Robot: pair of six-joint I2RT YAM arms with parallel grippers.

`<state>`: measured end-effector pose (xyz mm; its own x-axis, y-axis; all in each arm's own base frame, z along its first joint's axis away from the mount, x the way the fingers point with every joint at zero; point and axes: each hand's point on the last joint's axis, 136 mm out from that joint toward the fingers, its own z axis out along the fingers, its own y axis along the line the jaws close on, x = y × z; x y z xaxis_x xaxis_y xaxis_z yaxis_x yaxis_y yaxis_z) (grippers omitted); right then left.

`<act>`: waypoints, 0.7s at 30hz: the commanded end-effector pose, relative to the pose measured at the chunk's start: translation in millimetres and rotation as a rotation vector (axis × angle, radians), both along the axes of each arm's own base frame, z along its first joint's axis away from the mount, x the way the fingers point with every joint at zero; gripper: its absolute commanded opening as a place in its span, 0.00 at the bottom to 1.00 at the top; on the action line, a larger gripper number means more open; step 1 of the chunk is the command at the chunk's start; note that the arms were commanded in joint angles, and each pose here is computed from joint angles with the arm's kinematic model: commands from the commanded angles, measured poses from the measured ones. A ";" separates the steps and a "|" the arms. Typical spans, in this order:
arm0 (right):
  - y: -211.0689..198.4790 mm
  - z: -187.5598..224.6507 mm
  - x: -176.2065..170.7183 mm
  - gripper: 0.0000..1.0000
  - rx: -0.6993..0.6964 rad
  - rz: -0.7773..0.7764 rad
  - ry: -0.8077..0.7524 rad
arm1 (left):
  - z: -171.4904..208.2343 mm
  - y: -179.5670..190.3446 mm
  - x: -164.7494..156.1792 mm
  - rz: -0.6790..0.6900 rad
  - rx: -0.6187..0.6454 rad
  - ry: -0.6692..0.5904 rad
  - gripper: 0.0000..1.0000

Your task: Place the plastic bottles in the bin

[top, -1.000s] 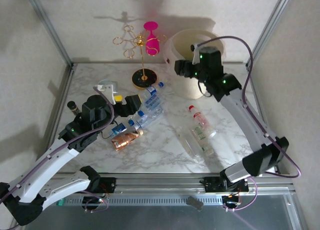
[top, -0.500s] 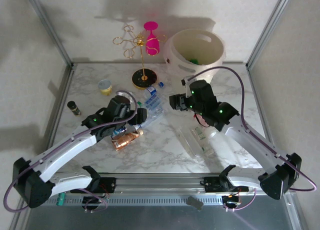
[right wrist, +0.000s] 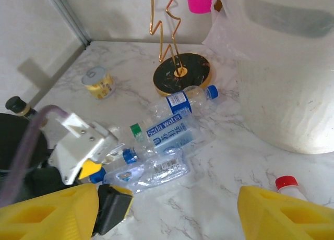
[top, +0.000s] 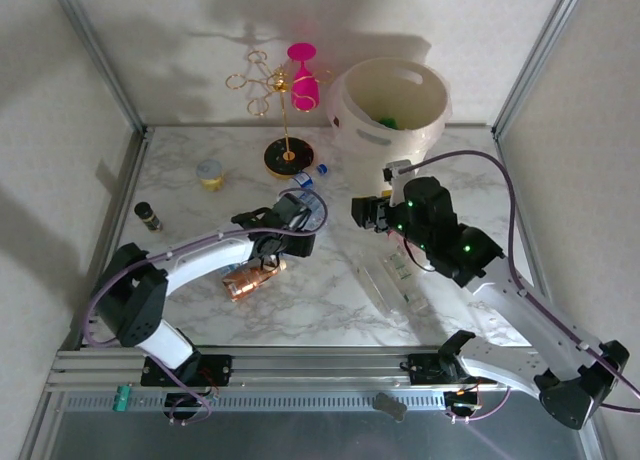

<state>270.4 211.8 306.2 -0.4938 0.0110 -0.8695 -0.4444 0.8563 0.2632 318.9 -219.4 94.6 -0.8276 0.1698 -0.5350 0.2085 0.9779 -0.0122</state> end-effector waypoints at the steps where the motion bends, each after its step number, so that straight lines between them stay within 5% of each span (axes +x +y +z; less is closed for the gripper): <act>1: -0.7 4.2 -8.6 0.71 0.033 0.019 -0.015 | 9.9 -2.3 19.2 0.005 0.070 -0.074 0.85; 12: -14.1 1.4 -17.5 0.72 0.007 0.008 -0.043 | -24.8 -9.7 33.7 -0.012 0.166 -0.034 0.82; 21: -22.0 -3.0 -16.9 0.73 -0.028 -0.016 -0.058 | -41.5 -27.3 31.1 -0.047 0.141 0.010 0.68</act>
<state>254.0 194.8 304.9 -0.4622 0.0089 -0.8867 -0.4521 0.8579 0.2442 349.5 -234.6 55.7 -0.8257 0.2643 -0.4983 0.2285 0.9644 0.1330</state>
